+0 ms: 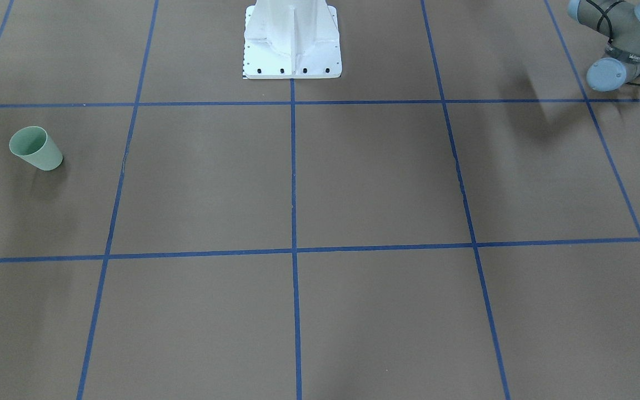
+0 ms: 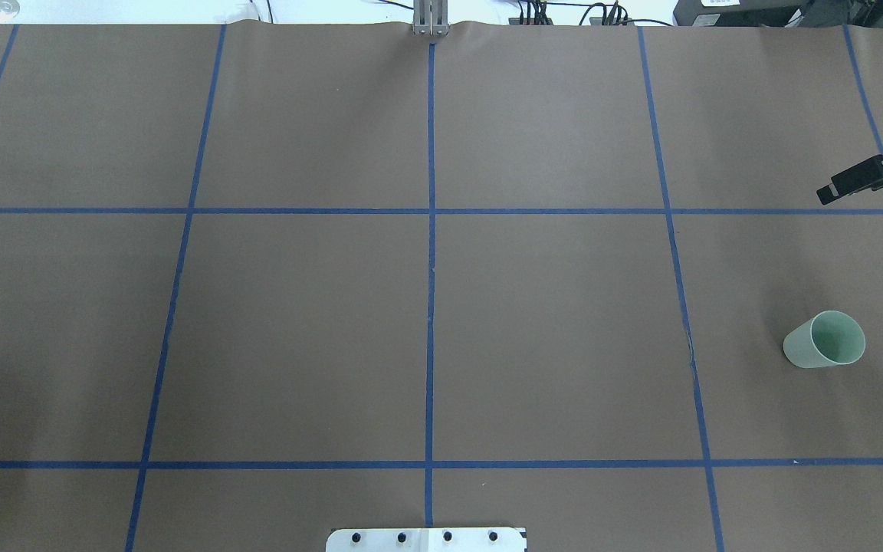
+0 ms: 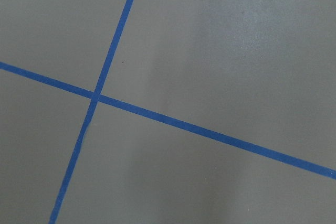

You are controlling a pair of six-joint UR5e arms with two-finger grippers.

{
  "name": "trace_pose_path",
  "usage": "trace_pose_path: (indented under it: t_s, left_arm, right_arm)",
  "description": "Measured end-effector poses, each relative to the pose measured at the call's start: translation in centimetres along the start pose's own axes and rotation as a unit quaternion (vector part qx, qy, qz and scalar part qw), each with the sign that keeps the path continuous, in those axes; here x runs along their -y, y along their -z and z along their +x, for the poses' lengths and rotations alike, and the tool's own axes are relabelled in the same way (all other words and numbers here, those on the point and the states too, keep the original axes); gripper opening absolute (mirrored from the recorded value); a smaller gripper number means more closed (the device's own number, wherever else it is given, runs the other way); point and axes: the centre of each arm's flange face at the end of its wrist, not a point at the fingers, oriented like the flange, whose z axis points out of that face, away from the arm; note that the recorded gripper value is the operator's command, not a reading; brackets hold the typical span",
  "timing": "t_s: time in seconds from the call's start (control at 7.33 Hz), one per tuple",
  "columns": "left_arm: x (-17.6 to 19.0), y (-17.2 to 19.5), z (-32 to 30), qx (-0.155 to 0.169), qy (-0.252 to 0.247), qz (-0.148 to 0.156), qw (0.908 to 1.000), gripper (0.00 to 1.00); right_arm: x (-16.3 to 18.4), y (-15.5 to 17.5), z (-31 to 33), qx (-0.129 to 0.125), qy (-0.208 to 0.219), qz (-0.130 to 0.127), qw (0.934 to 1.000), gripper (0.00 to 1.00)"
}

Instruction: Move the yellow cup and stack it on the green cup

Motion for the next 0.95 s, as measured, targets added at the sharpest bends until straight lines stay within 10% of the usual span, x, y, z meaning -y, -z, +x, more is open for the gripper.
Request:
trace_pose_path:
  t_s: [0.27, 0.41, 0.95]
  left_arm:
    - [-0.2, -0.2, -0.3, 0.000, -0.005, 0.002, 1.0000, 0.17]
    - [-0.2, -0.7, -0.2, 0.001, -0.005, 0.006, 1.0000, 0.03]
    - [0.9, -5.8, 1.6, -0.014, -0.028, 0.039, 0.9987, 0.00]
  right_arm:
    - [0.0, 0.1, -0.1, 0.000, 0.001, 0.001, 1.0000, 0.99]
    - [0.0, 0.1, -0.2, 0.001, 0.001, 0.001, 1.0000, 0.99]
    - [1.1, 0.8, -1.1, 0.005, 0.010, 0.009, 0.9999, 0.99]
